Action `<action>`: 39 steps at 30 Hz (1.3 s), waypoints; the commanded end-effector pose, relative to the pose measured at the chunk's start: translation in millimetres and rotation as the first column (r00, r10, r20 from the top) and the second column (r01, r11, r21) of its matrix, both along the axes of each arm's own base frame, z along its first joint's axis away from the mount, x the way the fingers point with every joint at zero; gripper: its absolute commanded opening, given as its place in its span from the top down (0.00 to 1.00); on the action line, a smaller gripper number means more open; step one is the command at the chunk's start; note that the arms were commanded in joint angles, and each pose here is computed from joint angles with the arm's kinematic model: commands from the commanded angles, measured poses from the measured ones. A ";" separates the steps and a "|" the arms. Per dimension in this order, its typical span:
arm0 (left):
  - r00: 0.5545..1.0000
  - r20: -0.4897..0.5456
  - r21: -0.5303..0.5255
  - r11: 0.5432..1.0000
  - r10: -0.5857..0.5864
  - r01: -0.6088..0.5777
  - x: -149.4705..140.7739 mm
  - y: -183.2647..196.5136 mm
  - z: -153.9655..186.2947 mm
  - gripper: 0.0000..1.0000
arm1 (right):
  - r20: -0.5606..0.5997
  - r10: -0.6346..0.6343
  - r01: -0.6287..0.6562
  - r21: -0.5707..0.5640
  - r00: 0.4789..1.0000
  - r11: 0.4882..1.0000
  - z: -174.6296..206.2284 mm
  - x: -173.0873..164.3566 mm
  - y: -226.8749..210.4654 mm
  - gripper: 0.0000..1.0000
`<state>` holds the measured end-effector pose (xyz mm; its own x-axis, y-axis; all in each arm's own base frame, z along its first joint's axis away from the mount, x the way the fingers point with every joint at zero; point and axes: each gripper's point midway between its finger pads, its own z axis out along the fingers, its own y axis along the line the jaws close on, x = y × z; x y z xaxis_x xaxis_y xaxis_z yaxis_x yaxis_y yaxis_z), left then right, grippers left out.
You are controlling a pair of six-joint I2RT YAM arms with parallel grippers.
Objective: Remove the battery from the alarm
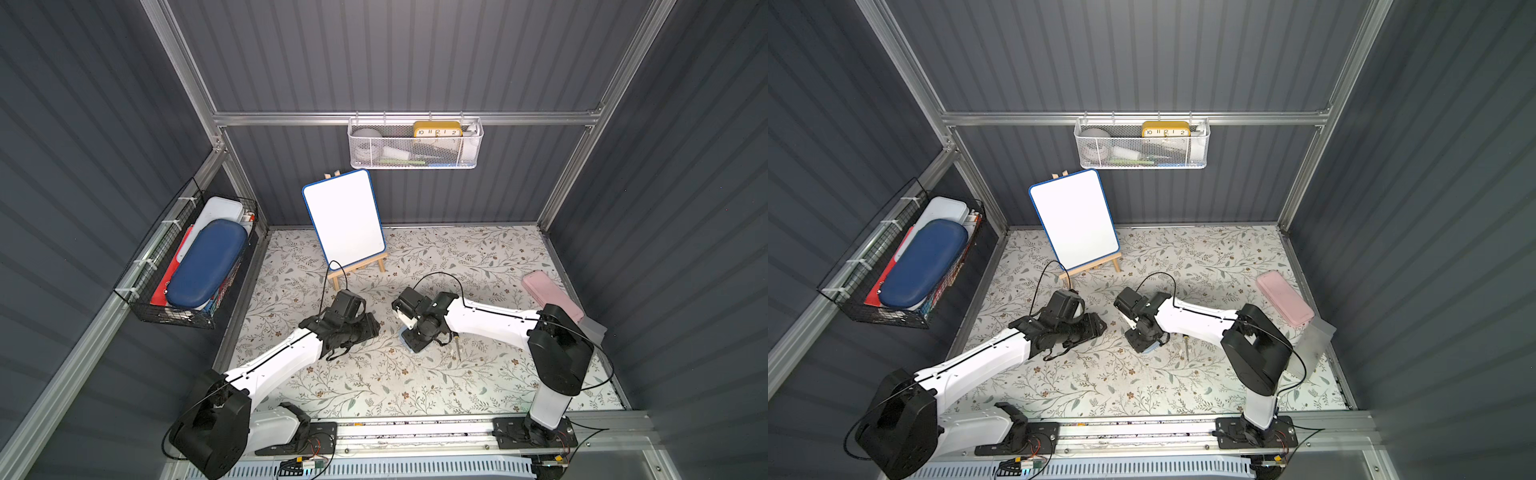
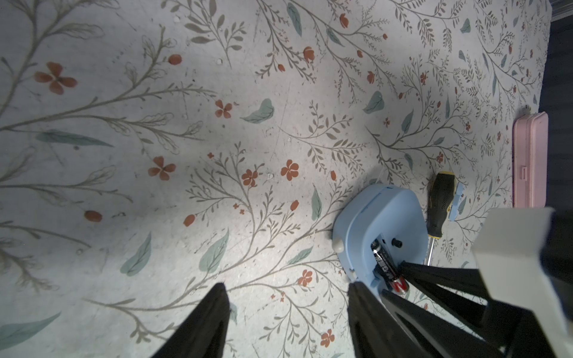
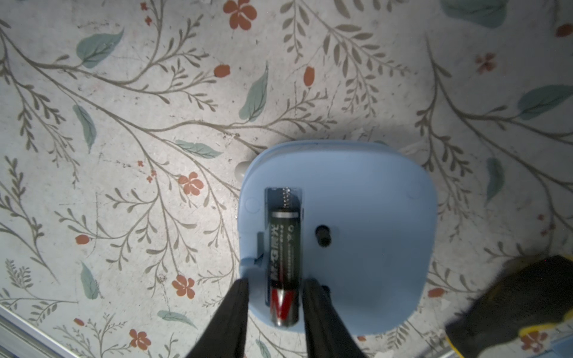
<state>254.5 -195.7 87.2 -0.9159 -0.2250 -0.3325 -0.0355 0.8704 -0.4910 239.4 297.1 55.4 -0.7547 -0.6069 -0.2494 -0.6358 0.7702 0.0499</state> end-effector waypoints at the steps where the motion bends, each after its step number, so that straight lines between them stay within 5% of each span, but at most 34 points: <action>1: 1.000 0.012 0.001 1.000 -0.018 0.018 -1.1 0.9 2.2 0.35 | -0.024 -0.007 0.006 -0.040 1.000 0.999 -8.4 -7.2 -7.6 0.67; 14: 1.000 0.017 0.007 1.000 -0.018 0.018 -0.2 1.6 3.3 0.36 | -0.015 -0.010 0.009 -0.046 1.000 0.999 -5.9 -7.1 -10.6 0.77; 39: 0.999 0.025 0.005 1.000 -0.020 0.020 2.9 -0.1 5.9 0.37 | 0.092 -0.040 0.042 -0.016 0.995 0.999 22.1 3.3 -17.5 0.80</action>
